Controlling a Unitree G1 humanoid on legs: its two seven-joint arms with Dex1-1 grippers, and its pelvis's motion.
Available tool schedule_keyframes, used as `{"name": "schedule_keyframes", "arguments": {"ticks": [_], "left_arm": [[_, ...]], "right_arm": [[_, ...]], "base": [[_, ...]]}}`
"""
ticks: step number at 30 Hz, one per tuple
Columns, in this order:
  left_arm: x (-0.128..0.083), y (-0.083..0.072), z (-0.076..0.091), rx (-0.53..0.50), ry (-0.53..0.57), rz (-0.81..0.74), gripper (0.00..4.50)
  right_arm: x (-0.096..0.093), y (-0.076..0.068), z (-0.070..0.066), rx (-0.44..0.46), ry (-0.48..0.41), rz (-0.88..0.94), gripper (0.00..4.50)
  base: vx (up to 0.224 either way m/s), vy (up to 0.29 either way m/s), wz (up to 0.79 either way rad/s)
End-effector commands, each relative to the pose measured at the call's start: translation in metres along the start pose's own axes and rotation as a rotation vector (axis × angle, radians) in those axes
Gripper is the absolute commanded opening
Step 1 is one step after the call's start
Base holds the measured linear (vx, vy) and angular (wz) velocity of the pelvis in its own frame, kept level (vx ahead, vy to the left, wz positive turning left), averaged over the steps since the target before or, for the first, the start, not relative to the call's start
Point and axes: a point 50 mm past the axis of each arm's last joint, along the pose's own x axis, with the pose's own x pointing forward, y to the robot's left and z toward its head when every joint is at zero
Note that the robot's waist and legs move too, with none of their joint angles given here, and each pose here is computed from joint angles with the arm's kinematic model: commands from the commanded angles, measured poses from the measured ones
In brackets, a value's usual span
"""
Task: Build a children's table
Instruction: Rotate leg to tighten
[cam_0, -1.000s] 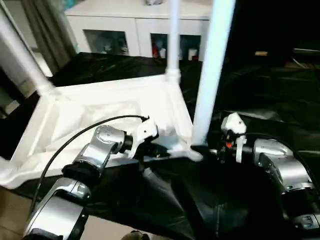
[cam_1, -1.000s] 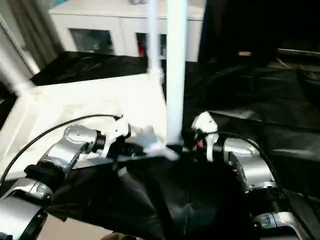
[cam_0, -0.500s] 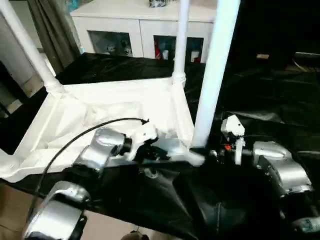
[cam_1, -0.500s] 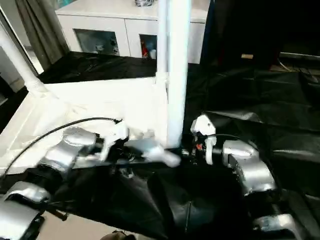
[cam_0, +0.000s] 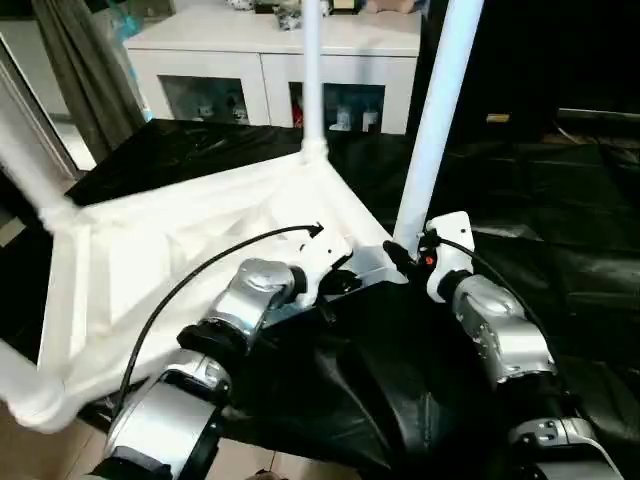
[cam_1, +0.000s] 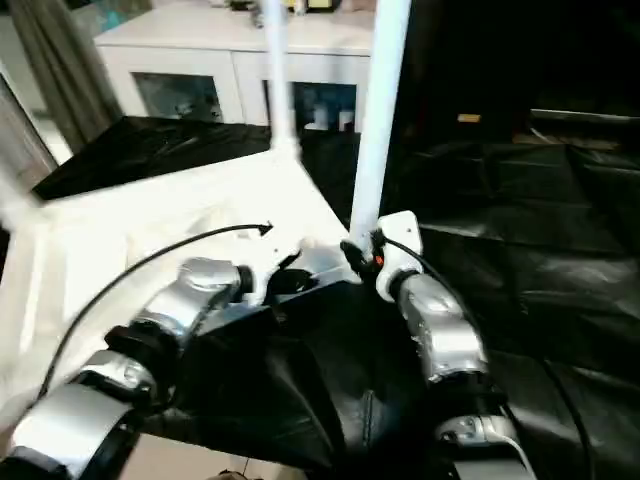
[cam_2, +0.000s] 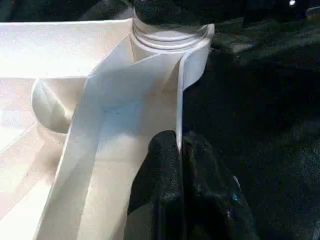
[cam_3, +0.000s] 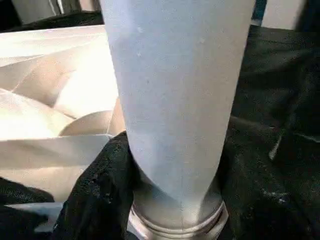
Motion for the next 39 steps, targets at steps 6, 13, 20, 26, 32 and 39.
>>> {"name": "schedule_keyframes", "arguments": {"ticks": [6, 13, 20, 26, 32, 39], "left_arm": [[-0.005, -0.002, 0.021, 0.095, -0.109, -0.107, 0.0], [-0.038, 0.0, 0.0, 0.157, -0.044, -0.362, 0.0], [-0.055, 0.001, -0.01, 0.154, 0.018, -0.476, 0.0], [-0.06, 0.002, -0.008, 0.147, 0.003, -0.482, 0.0], [-0.058, 0.001, -0.006, 0.138, -0.023, -0.441, 0.0], [-0.042, 0.01, 0.0, 0.104, -0.047, -0.219, 0.0]], "right_arm": [[-0.003, 0.043, -0.008, 0.006, 0.029, 0.412, 3.18], [-0.035, 0.009, 0.006, -0.113, 0.051, 0.611, 3.18], [-0.053, -0.002, 0.008, -0.169, 0.112, 0.736, 3.18], [-0.055, -0.003, 0.01, -0.182, 0.132, 0.795, 2.85], [-0.053, 0.006, 0.005, -0.157, 0.13, 0.816, 2.36], [-0.038, 0.005, -0.009, -0.08, 0.121, 0.57, 2.13]], "base": [[0.0, 0.0, 0.0], [0.0, 0.0, 0.0], [0.0, 0.0, 0.0], [0.0, 0.0, 0.0], [0.0, 0.0, 0.0], [0.0, 0.0, 0.0]]}}
